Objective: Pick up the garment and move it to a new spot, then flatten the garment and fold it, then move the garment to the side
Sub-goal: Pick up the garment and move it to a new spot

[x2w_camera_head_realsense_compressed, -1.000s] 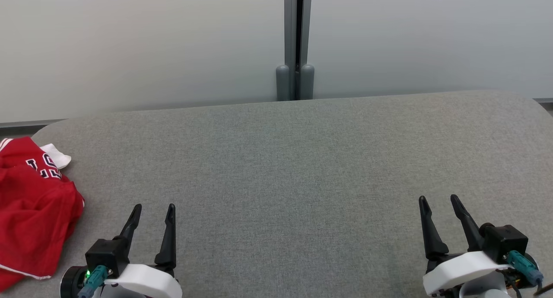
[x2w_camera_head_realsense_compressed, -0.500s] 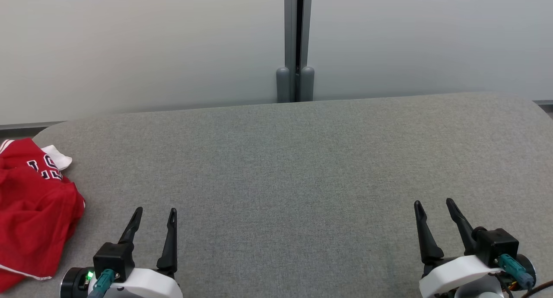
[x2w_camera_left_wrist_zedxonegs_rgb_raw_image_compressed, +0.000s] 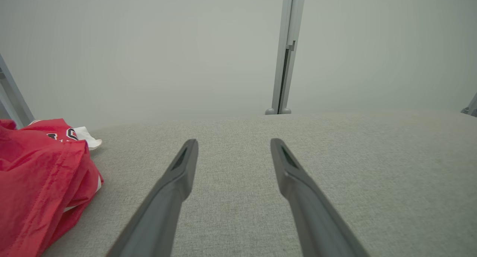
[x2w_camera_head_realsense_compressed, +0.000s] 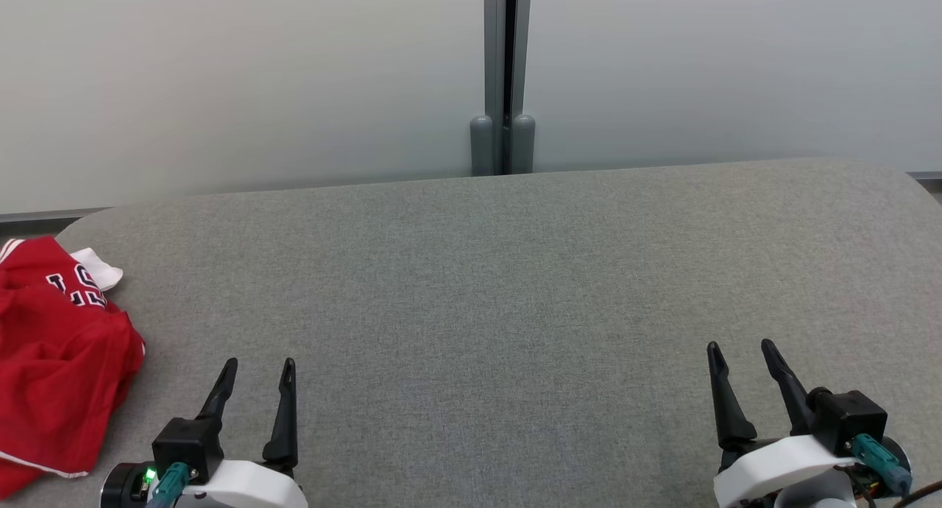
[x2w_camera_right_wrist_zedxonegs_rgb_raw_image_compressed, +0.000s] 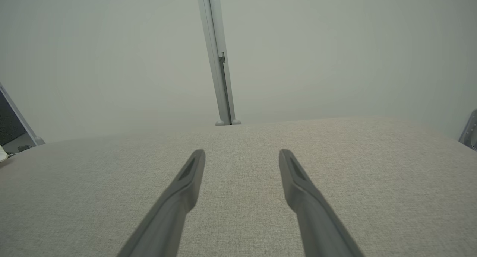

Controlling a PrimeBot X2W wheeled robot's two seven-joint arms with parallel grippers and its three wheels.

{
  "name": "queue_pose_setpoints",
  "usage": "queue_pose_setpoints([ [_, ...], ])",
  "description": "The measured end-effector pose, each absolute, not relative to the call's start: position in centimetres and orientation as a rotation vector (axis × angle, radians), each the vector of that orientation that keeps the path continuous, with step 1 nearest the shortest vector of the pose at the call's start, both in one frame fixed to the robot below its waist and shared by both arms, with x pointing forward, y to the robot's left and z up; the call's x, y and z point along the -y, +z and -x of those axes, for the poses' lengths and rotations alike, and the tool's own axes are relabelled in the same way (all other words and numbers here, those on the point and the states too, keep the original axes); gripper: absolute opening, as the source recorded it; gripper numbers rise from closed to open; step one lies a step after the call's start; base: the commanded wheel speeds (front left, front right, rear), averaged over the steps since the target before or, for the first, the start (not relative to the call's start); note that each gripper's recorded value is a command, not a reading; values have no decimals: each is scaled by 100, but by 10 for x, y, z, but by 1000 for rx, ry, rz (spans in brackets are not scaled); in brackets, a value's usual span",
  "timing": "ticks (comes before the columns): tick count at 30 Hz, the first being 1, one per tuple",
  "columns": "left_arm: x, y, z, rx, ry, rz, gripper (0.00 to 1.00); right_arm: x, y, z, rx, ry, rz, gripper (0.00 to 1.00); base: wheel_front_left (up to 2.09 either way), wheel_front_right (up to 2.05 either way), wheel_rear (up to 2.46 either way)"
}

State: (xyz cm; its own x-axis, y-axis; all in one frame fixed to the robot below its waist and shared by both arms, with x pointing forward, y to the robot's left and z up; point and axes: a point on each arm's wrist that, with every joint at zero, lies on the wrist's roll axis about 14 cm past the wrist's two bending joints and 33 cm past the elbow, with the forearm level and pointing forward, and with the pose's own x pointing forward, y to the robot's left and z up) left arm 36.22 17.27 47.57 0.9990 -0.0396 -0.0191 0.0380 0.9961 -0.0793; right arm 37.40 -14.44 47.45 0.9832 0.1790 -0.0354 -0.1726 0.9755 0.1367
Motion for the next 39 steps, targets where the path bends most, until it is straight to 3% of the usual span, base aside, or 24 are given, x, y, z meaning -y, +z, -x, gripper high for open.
queue_pose_setpoints([
  [19, -196, 480, -355, -4, 35, 100, 100, 127, 478, -382, -42, 228, -125, 100, 0, 0, 0],
  [39, -318, 490, -265, 63, 459, 118, 100, -10, 501, -395, -23, 622, -85, 100, 0, 0, 0],
])
